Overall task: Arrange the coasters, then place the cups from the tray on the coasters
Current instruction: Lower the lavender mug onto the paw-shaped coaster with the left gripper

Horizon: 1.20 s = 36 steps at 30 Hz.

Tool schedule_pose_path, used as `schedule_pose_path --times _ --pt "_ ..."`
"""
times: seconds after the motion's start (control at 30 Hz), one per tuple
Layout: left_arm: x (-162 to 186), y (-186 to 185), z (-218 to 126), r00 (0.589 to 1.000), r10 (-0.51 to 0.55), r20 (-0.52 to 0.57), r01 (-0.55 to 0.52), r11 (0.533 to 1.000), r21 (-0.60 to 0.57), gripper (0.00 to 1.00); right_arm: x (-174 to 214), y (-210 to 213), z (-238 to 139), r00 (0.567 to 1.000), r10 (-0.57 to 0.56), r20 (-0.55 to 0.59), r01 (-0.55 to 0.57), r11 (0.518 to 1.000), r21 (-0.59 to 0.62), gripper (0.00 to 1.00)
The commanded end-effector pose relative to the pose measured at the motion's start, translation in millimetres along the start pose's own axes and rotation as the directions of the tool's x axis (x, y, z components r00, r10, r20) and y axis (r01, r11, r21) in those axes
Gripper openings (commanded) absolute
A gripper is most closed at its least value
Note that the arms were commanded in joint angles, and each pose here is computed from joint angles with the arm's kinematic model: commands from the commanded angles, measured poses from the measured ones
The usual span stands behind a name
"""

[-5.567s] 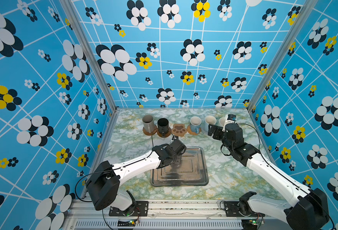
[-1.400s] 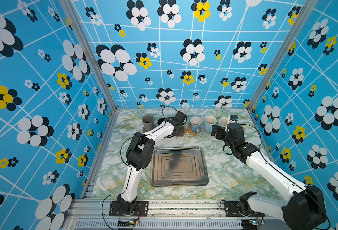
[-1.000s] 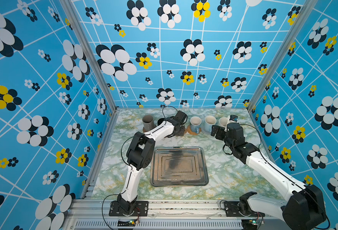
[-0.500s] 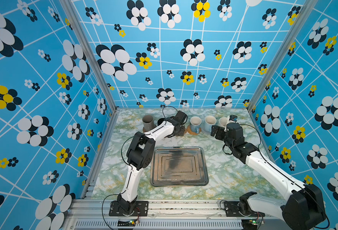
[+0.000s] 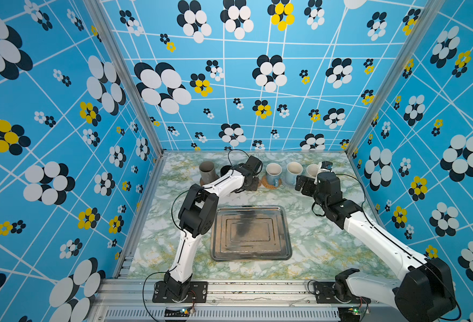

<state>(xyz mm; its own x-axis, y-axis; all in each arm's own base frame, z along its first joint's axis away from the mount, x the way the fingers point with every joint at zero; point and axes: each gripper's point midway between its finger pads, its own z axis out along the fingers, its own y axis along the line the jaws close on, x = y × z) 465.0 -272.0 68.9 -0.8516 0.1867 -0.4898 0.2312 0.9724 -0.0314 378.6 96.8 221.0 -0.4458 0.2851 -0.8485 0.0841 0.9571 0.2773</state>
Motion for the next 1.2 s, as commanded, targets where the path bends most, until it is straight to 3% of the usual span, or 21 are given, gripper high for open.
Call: schedule_pose_path --times 0.0,0.53,1.03,1.17 --pt "-22.8 0.6 -4.1 0.998 -0.016 0.06 0.016 1.0 0.006 0.0 1.1 -2.0 1.3 1.0 0.004 -0.003 -0.004 1.0 0.001 0.99" --pt "-19.2 2.7 -2.0 0.999 -0.006 0.037 0.006 1.0 -0.013 0.01 1.7 -1.6 0.9 1.0 0.005 -0.005 -0.005 1.0 -0.001 0.99" --pt "-19.2 3.2 -2.1 0.999 -0.002 0.035 0.002 1.0 -0.019 0.21 0.7 -0.8 0.8 1.0 0.005 -0.004 -0.005 1.0 -0.004 0.99" --pt "-18.0 3.2 -1.5 1.0 0.001 0.03 0.0 1.0 -0.02 0.31 0.3 -0.4 0.5 1.0 0.005 -0.004 -0.006 1.0 -0.006 0.99"
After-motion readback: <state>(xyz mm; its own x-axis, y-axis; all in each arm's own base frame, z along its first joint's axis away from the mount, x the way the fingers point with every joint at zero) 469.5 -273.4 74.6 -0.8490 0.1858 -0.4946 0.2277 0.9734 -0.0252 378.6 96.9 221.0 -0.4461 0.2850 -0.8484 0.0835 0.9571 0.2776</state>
